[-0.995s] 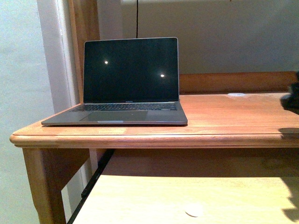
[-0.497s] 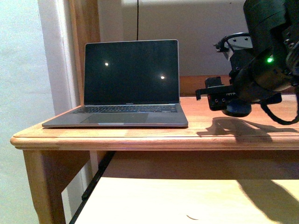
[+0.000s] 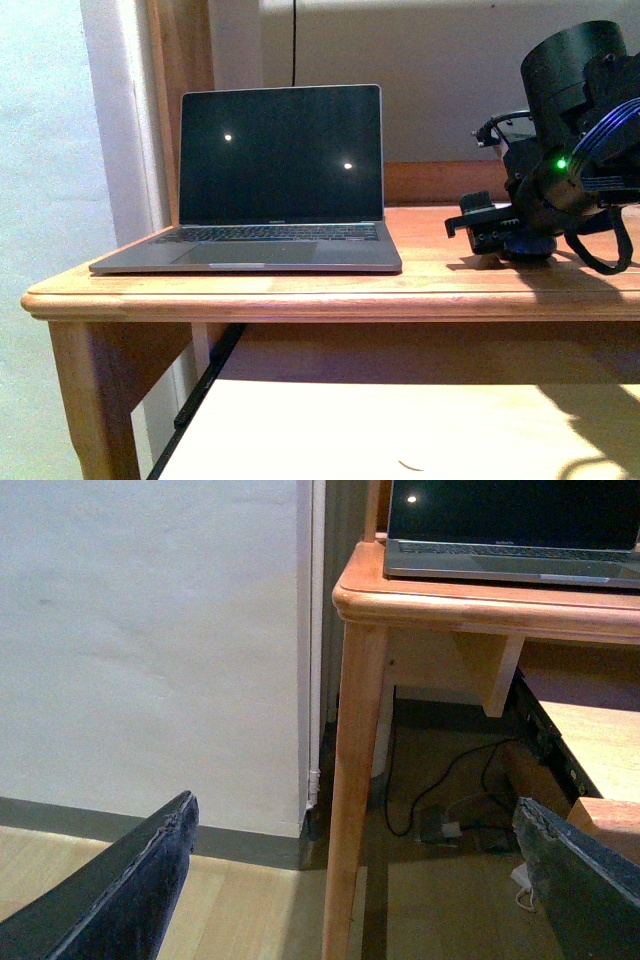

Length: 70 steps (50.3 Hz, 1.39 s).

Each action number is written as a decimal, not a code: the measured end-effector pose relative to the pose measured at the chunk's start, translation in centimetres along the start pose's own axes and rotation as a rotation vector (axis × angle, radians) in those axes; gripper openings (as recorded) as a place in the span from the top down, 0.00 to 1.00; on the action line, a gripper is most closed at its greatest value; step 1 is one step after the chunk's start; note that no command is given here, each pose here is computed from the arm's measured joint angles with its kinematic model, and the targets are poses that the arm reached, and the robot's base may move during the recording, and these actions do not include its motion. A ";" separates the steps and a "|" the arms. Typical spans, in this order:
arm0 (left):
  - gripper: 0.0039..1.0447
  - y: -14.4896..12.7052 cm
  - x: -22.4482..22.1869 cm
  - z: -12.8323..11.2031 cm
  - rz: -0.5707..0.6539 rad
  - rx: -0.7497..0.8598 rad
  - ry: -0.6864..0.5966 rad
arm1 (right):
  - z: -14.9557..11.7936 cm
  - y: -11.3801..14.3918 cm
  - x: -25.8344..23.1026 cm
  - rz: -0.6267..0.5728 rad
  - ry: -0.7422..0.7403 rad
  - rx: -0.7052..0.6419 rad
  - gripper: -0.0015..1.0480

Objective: Place mouse

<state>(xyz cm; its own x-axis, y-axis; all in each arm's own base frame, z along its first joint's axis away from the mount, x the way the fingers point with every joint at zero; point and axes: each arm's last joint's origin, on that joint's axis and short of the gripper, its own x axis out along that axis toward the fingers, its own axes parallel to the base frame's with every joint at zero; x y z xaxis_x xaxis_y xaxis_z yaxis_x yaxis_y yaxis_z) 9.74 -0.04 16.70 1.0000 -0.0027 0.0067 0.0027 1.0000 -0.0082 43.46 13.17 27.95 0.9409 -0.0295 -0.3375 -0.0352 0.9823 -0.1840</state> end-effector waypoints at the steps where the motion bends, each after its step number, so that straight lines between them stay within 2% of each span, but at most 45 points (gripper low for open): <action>1: 0.07 0.0 0.0 0.0 0.000 0.000 0.000 | -0.1 0.0 0.1 0.005 0.005 -0.002 0.35; 4: 0.07 0.0 0.0 0.0 0.000 0.000 0.000 | -0.3 0.1 0.3 0.013 0.013 -0.008 0.22; 10: 0.07 0.0 0.0 0.0 0.000 0.000 0.000 | -0.2 0.0 0.3 0.046 0.004 0.004 0.06; 17: 0.07 0.0 0.0 0.0 0.000 0.000 0.000 | 0.2 -1.3 -0.7 0.117 -0.033 0.026 0.07; 23: 0.07 0.0 0.0 0.0 0.000 0.000 0.000 | 0.8 -4.9 -3.0 0.187 -0.106 0.057 0.07; 26: 0.07 0.0 0.0 0.0 0.000 0.000 0.000 | 0.7 -7.7 -4.7 0.239 -0.153 0.066 0.07; 29: 0.07 0.0 0.0 0.0 0.000 0.000 0.000 | -0.3 -10.8 -6.7 0.287 -0.175 0.060 0.07; 32: 0.07 0.0 0.0 0.0 0.000 0.000 0.000 | -1.7 -12.8 -7.9 0.338 -0.172 0.051 0.07; 35: 0.07 0.0 0.0 0.0 0.000 0.000 0.000 | -4.0 -15.1 -9.2 0.394 -0.149 0.041 0.07; 42: 0.07 0.0 0.0 0.0 0.000 0.000 0.000 | -8.5 -18.0 -11.9 0.510 -0.109 0.047 0.07; 46: 0.07 0.0 0.0 0.0 0.000 0.000 0.000 | -10.4 -19.0 -13.9 0.591 -0.125 0.041 0.07; 57: 0.07 0.0 0.0 0.0 0.000 0.000 0.000 | -13.5 -20.7 -17.0 0.737 -0.157 0.068 0.07; 70: 0.07 0.0 0.0 0.0 0.000 0.000 0.000 | -17.3 -21.2 -19.1 0.871 -0.067 0.120 0.07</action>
<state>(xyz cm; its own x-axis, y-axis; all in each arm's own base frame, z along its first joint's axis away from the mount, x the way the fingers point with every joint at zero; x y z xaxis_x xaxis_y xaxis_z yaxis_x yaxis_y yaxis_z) 9.74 -0.04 16.70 1.0000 -0.0027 0.0067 0.0027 1.0000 -0.0082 20.43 -10.35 22.29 0.6142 0.7461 -0.2570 -0.7172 0.6636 0.2126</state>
